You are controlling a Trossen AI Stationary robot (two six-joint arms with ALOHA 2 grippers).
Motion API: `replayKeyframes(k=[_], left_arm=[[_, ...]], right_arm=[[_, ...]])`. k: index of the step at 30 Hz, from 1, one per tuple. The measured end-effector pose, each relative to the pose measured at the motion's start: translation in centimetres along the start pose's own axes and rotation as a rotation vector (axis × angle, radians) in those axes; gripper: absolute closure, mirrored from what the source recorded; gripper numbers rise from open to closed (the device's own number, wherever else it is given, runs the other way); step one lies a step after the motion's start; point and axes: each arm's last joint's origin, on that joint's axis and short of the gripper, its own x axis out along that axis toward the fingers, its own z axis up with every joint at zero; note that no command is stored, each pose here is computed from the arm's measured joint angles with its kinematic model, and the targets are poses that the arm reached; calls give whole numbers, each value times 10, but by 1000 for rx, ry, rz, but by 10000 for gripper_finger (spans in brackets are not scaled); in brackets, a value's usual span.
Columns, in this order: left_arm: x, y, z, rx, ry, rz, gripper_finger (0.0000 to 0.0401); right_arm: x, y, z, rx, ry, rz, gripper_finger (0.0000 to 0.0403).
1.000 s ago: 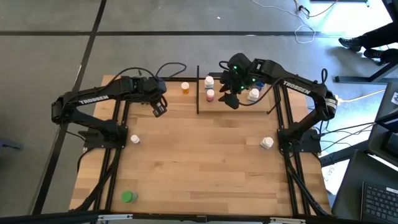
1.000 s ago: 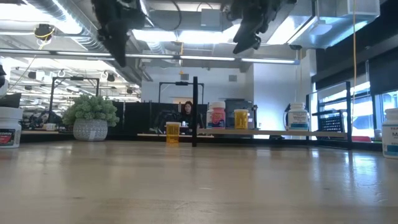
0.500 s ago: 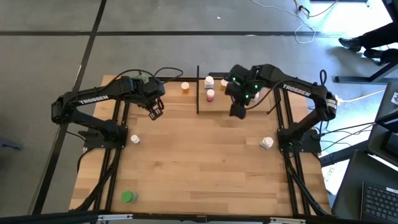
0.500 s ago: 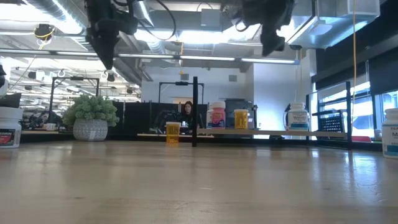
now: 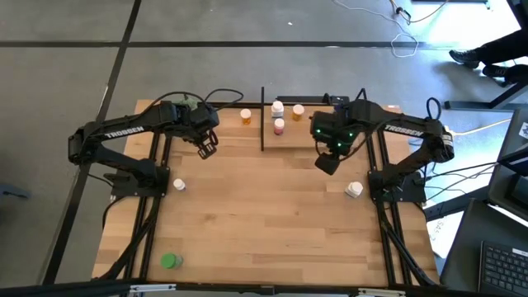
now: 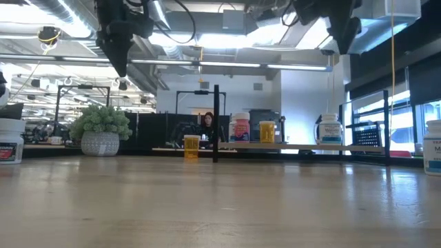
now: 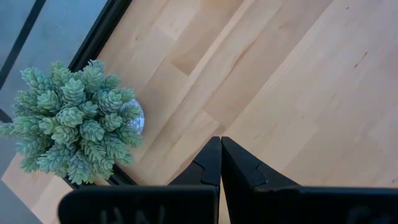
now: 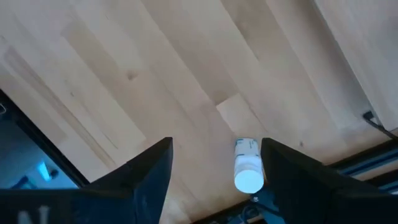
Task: Pick and place medicine bottles onto shelf by color
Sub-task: Put the white medicine bottle on the shelf
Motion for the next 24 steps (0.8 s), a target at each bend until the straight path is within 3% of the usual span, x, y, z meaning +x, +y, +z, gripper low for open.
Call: replayKeyframes(k=[6,11,24], left_arm=[[0,-1,3,44,-29,-7,401],[0,-3,8,89,-71,-52,401],[-1,-5,11,120,-106,-89,401]], right_arm=[[2,-5,-10,127,-25,-61,159],[28,-14,-20,220,62,-116,159],[93,-31,-52,238,342,-199,159]])
